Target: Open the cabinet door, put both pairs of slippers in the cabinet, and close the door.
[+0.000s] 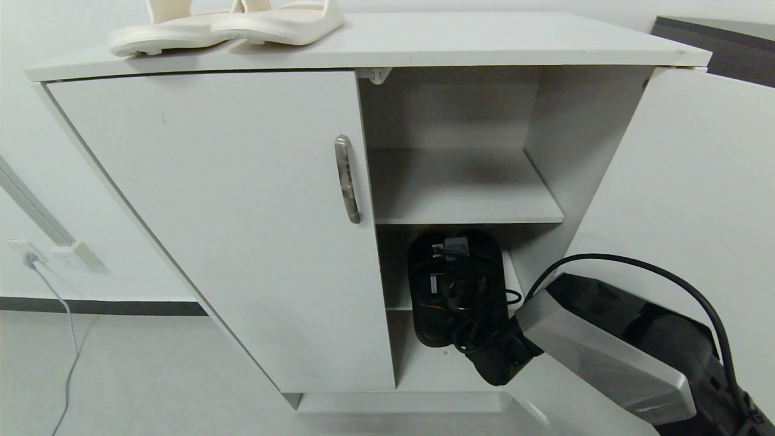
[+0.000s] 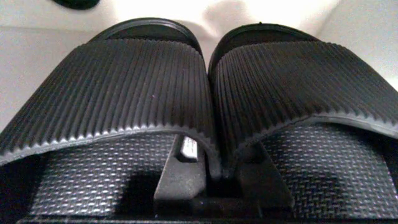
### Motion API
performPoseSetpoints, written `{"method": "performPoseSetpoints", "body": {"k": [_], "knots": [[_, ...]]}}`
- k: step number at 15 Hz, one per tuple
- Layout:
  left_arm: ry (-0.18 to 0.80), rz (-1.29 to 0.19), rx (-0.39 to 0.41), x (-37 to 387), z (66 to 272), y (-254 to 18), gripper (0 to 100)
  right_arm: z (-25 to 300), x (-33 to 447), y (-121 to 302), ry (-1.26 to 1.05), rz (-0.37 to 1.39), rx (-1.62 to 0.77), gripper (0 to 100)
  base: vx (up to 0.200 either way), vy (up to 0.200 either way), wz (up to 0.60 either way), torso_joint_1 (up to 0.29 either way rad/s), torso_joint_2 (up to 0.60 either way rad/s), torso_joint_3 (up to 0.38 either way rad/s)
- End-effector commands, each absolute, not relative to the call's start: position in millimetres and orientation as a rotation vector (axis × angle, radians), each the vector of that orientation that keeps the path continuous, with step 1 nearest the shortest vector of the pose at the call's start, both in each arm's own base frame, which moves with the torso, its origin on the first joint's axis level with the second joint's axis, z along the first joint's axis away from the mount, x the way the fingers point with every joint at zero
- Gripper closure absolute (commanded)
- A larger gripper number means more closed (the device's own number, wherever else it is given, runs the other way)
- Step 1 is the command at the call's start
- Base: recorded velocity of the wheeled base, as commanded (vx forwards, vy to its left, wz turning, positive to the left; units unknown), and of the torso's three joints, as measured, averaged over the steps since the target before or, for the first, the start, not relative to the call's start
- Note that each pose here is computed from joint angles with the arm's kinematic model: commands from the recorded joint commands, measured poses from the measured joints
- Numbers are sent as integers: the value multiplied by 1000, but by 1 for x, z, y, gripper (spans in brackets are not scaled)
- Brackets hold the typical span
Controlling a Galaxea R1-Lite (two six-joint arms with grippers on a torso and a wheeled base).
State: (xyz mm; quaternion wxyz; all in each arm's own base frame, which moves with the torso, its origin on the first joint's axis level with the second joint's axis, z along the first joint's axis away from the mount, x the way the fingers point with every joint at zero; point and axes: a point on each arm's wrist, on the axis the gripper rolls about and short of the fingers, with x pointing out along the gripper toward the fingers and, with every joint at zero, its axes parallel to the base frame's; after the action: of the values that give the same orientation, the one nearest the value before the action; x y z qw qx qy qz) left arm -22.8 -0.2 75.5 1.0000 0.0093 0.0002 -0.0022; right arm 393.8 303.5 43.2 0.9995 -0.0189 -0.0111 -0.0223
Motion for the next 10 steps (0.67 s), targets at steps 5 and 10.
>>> {"method": "performPoseSetpoints", "body": {"k": [5,10], "knots": [[0,-6,18,-23,75,0,100,46,431,301,42,-55,48,100,0,0,0,0,0,0],[0,-5,20,-23,75,0,100,44,446,299,43,-56,53,100,0,0,0,0,0,0]]}}
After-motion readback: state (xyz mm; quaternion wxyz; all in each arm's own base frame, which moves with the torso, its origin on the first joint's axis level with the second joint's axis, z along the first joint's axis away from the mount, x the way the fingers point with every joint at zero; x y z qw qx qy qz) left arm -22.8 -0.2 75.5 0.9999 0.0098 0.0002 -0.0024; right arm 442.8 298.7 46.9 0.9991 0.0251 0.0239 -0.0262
